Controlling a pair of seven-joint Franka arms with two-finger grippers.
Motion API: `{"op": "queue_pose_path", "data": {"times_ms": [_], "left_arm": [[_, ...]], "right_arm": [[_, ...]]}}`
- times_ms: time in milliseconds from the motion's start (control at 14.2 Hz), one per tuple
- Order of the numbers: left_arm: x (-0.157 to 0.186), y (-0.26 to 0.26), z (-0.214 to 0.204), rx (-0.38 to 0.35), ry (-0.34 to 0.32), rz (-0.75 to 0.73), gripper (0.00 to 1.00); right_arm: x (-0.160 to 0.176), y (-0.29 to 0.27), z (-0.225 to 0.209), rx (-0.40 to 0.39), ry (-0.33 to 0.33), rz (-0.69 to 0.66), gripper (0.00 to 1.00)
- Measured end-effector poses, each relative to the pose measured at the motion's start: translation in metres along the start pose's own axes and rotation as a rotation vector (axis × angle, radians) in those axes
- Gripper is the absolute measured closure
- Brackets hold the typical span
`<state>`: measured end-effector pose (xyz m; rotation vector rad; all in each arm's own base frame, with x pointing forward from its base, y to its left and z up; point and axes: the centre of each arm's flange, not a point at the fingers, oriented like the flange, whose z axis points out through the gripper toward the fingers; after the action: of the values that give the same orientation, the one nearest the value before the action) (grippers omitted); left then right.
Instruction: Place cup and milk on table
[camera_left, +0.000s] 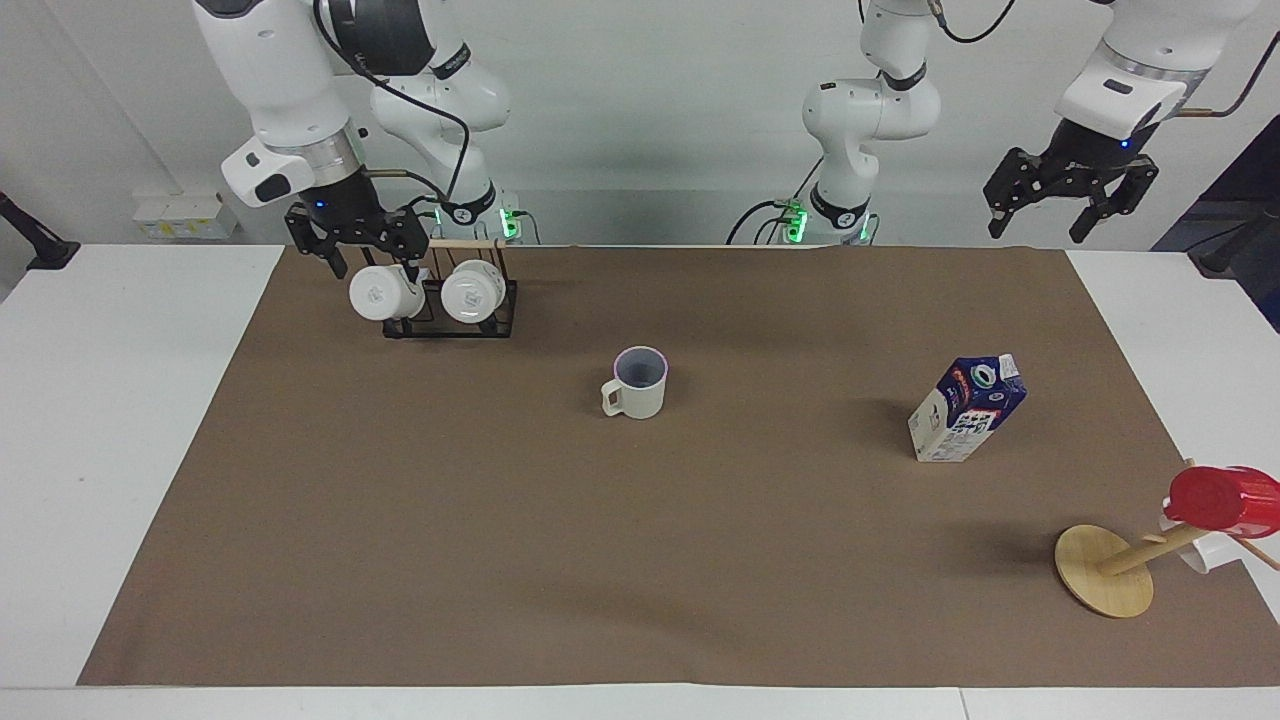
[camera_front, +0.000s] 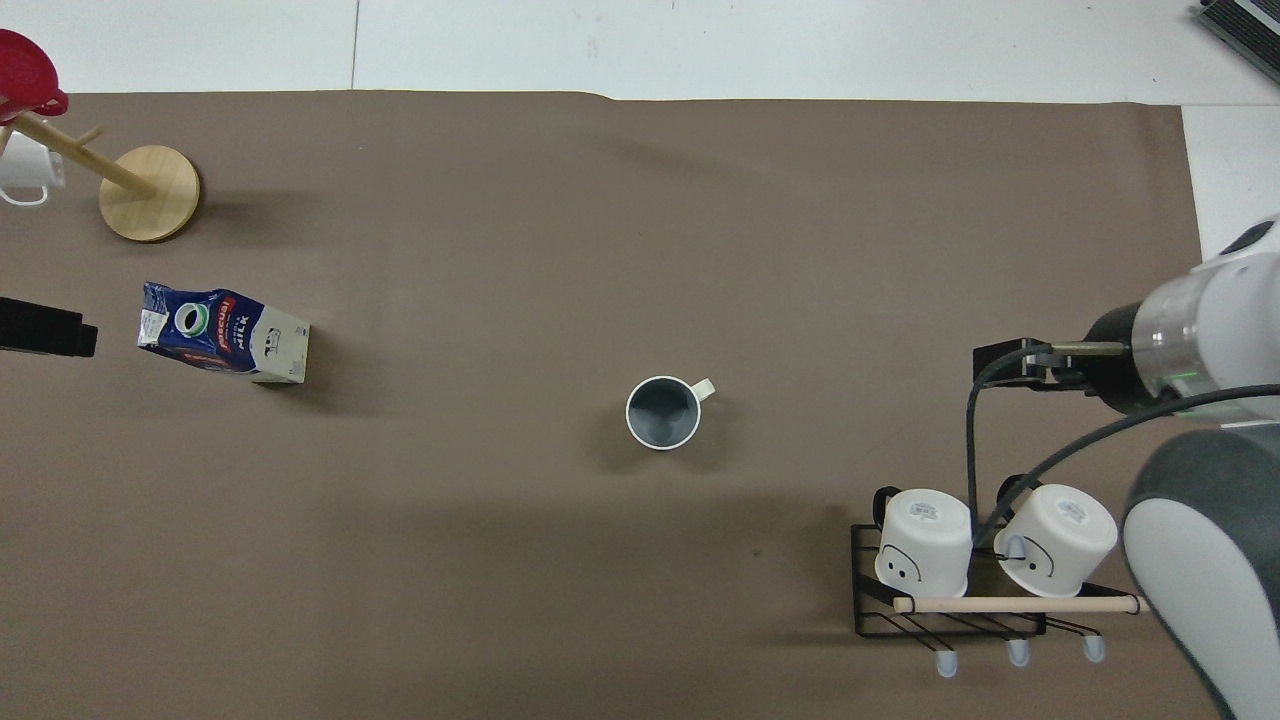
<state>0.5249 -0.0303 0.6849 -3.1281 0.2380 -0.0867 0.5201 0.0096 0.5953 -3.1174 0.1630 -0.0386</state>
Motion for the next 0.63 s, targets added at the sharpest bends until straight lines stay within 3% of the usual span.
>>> {"op": "queue_pose_path", "data": {"times_ms": [352,633], "left_arm": [[0.002,0.000,0.008,-0.001,-0.006,0.000,0.00],[0.024,-0.003,0.059,0.005,0.049,0.000,0.00]], "right_arm": [[-0.001,0.042,-0.024,0.010,-0.016,0.024,0.00],[-0.004,0.024,-0.042,0.014,-0.002,-0.010,0.00]]}}
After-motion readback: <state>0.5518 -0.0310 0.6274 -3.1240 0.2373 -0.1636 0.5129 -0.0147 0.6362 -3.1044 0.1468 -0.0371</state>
